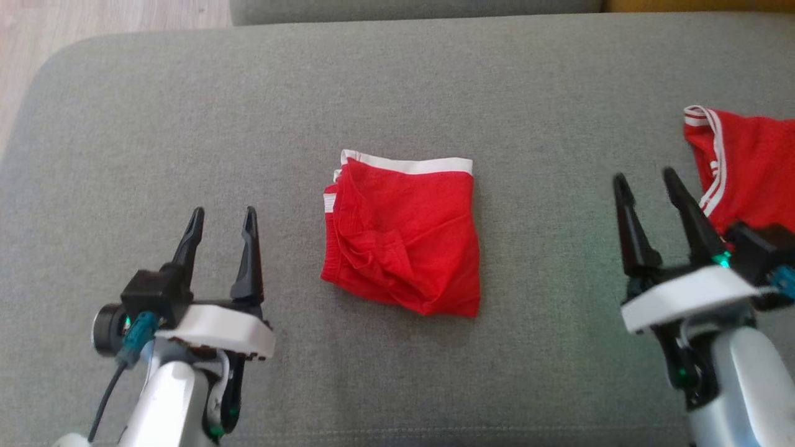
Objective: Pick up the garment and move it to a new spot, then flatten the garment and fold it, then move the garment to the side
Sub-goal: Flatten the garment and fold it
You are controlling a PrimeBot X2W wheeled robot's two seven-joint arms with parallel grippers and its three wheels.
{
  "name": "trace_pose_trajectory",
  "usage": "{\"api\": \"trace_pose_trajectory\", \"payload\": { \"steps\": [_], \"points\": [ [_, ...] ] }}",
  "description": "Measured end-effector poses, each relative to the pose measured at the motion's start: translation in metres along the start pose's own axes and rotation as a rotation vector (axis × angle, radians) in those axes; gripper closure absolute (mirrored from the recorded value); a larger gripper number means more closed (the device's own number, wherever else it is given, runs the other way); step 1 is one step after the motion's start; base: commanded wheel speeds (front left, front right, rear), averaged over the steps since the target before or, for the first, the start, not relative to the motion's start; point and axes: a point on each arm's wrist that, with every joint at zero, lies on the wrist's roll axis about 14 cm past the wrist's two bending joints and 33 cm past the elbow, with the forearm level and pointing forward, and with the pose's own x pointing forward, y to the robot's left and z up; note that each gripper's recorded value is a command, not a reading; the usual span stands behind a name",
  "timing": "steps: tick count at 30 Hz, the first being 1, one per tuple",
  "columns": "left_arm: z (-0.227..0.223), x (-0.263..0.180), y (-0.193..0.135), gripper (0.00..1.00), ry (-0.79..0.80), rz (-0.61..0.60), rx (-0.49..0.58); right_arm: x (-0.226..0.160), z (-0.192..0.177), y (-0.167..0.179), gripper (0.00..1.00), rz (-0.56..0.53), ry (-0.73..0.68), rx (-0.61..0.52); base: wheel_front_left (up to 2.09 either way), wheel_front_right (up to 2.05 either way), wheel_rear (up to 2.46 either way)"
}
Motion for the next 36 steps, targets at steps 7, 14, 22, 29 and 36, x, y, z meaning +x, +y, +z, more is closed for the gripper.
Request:
{"api": "trace_pose_trajectory", "payload": {
  "steps": [7, 14, 22, 29, 36],
  "points": [
    [0.004, -0.006, 0.0, 0.0, -0.007, -0.007, 0.02, -0.025, -0.002, -0.019, 0.0, -0.069, 0.024, -0.055, 0.0, 0.0, 0.0],
    [0.0, -0.01, -0.003, 0.0, 0.011, -0.01, 0.02, -0.027, 0.003, -0.017, 0.0, -0.069, 0.022, -0.063, 0.0, 0.0, 0.0],
    [0.001, -0.012, -0.001, 0.0, 0.009, -0.001, 0.023, -0.03, -0.001, -0.013, 0.0, -0.067, 0.039, -0.061, 0.0, 0.0, 0.0],
    [-0.001, -0.013, 0.003, 0.0, 0.016, 0.009, 0.025, -0.025, -0.008, -0.01, 0.16, -0.054, 0.066, -0.056, 0.0, 0.0, 0.0],
    [0.007, -0.009, 0.012, 0.0, -0.011, 0.045, 0.018, -0.002, -0.046, 0.02, 1.0, 0.057, 0.182, -0.044, 0.0, 0.0, 0.0]
  ]
}}
